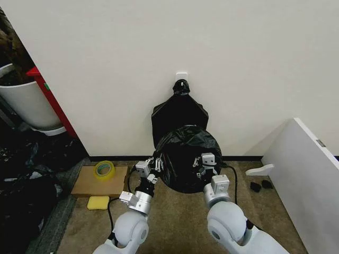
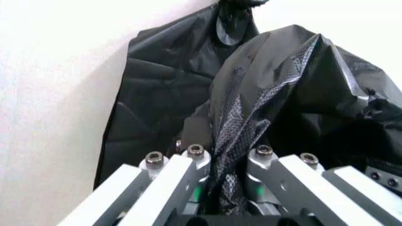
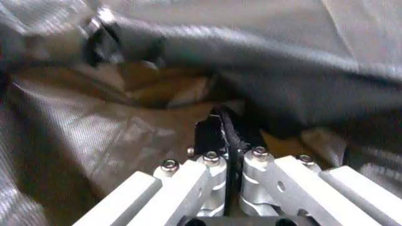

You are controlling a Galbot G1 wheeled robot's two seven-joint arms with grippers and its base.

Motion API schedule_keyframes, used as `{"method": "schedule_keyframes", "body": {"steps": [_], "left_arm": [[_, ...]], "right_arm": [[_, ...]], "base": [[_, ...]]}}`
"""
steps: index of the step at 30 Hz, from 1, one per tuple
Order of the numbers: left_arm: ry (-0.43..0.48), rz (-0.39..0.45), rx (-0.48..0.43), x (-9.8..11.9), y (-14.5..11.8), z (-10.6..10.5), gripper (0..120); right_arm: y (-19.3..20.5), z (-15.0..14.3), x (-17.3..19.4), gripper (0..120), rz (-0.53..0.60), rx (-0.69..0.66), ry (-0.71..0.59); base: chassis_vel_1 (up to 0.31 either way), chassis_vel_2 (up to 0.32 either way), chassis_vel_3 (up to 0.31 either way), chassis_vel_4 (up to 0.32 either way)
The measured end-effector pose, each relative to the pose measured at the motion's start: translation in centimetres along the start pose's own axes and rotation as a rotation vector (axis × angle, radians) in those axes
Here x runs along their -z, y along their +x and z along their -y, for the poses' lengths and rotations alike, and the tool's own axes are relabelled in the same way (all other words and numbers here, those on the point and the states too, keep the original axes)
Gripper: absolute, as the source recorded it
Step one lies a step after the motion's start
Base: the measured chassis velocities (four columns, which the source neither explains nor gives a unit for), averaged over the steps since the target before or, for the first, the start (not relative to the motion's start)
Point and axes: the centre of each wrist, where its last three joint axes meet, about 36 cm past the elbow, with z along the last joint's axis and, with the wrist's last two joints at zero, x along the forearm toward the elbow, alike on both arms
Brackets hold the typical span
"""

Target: Place the garbage bag over the trash bin.

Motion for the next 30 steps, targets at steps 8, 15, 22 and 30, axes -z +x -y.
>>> {"method": "schedule_keyframes", "body": {"steps": [8,15,22,30], "left_arm": [[-0.028,-0.001,-0.015,-1.4,-0.4,0.0,4],[-0.039,0.006,-0.036,-2.5,-0.7,0.2,4],[-0.058,0.015,-0.073,-2.7,-0.1,0.8,4],[-0.076,0.032,-0.092,-2.4,0.4,0.9,4]], "right_arm": [[-2.8,-0.4,-0.6,0,0.001,-0.037,0.029],[-5.2,-1.1,-1.2,0,-0.044,-0.075,0.038],[-9.2,-0.9,-2.2,0,-0.103,-0.151,0.073],[-11.4,0.1,-2.7,0,-0.158,-0.198,0.107]], "base": [[0.000,0.000,0.000,0.000],[0.000,0.000,0.000,0.000],[0.000,0.000,0.000,0.000],[0.000,0.000,0.000,0.000]]}}
